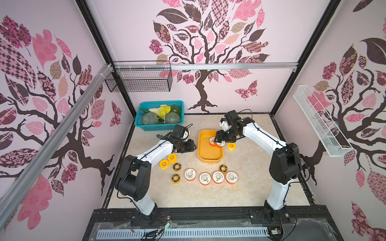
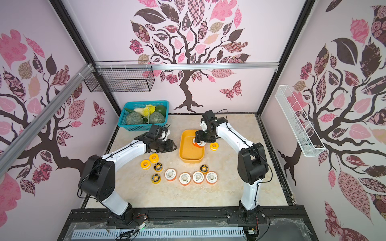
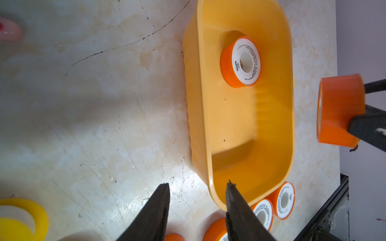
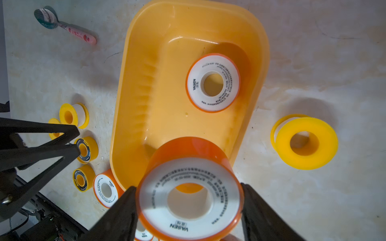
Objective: Put the sealing tape into the storage box
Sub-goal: Place the sealing tape in the storage box.
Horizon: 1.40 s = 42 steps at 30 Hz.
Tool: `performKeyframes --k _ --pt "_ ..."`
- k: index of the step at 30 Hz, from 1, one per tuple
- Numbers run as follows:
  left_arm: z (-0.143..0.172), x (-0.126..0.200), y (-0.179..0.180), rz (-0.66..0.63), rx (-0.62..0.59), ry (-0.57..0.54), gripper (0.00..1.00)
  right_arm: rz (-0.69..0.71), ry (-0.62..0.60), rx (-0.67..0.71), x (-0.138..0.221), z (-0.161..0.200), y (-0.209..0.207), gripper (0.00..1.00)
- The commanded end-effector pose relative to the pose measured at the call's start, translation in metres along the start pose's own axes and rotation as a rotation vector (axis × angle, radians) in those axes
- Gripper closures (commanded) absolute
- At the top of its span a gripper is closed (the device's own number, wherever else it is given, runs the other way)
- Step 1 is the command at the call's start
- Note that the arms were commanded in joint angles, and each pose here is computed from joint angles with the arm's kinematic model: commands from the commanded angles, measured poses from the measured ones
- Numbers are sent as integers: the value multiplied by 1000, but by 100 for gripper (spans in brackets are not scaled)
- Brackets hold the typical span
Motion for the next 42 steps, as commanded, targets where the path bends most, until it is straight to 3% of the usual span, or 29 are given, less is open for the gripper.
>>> performKeyframes --k 1,10,21,42 --pt "-14 -7 -11 61 -12 -30 58 -22 6 41 0 -3 14 26" --pt "-7 -18 -25 133 -42 10 64 26 56 101 -18 2 23 26" --pt "-4 -26 -21 113 -25 23 74 113 91 152 -38 3 24 26" --pt "5 -32 -22 104 -38 64 81 202 146 186 -66 6 18 26"
Point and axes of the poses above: each gripper's point midway between its finger pads, its own x axis back along the fingers, its own y axis along the line the jaws close on, z = x × y, the point moved 2 cm from there along x, back along the fingers, and after that the axes turned 7 degrees about -x, right-handed, at the moved point
